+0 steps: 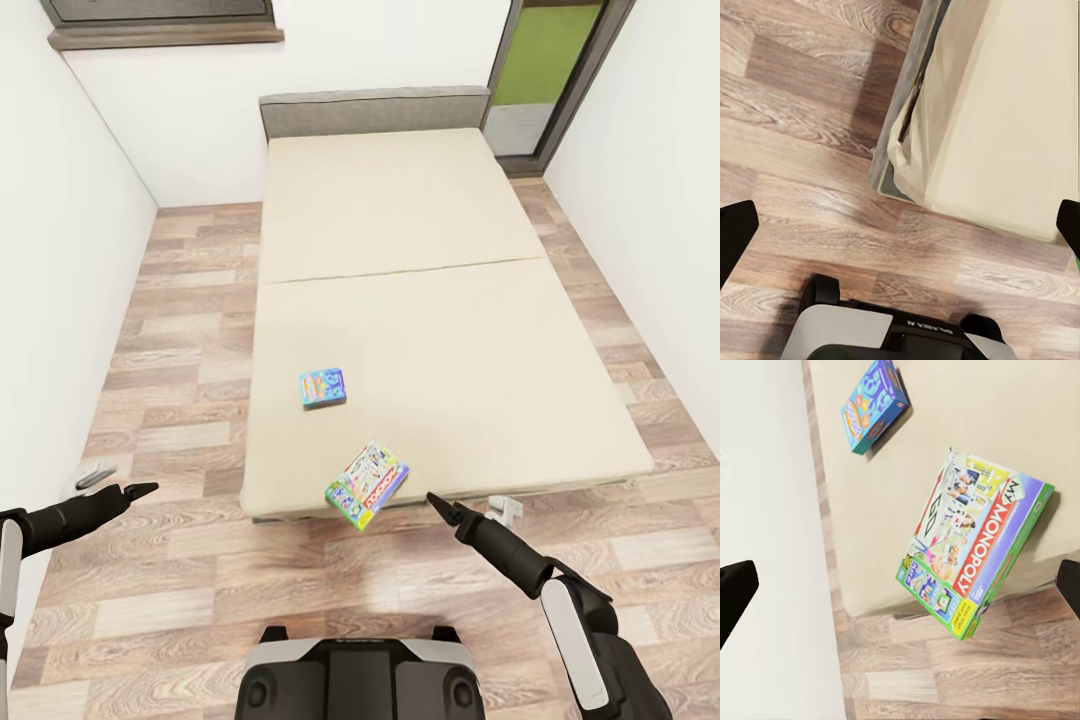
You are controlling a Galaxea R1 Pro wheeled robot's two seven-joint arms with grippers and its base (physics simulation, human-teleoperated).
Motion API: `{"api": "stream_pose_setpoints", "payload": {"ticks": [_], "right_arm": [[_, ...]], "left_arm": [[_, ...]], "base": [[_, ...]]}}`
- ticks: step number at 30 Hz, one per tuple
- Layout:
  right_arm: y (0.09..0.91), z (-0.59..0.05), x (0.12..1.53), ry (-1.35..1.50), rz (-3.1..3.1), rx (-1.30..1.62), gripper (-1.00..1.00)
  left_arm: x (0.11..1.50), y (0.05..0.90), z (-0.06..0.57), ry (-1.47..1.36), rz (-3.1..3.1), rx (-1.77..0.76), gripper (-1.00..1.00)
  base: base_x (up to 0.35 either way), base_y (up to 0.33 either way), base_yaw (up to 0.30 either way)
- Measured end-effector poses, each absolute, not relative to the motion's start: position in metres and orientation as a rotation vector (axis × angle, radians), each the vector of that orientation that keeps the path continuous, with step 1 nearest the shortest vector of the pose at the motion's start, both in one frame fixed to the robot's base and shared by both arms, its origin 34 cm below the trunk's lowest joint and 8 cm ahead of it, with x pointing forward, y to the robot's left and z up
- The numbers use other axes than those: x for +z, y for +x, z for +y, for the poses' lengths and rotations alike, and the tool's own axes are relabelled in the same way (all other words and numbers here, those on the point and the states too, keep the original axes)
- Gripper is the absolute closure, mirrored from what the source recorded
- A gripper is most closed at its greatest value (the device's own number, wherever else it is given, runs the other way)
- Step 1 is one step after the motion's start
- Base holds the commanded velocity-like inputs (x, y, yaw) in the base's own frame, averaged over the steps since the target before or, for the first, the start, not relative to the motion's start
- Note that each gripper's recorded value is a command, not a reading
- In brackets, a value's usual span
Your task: Put all the toys in the child's room - the three board games (two on the bed and one on the table), the two jigsaw puzzles on the table, and the tennis ball on the table - inside the toy box on the table in the child's room.
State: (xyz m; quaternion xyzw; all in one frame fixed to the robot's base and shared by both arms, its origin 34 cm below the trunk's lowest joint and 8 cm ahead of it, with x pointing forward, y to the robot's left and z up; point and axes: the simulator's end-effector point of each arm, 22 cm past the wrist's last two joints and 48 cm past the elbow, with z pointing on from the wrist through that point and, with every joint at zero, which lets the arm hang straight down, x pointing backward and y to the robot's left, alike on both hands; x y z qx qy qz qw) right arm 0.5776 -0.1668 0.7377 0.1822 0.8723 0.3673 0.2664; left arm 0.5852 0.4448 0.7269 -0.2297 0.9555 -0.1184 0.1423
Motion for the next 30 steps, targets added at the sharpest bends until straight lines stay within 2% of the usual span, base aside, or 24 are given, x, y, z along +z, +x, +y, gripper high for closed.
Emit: {"api": "stream_pose_setpoints", "payload": {"ticks": [30], "right_arm": [[0.591,-0.167,0.761,0.465,2.310,0.985,-1.00]], "left_arm": [[0.751,0.599,0.445,-0.640,2.707,-0.350,-1.00]], "base": [[0.000,0.000,0.016]]}}
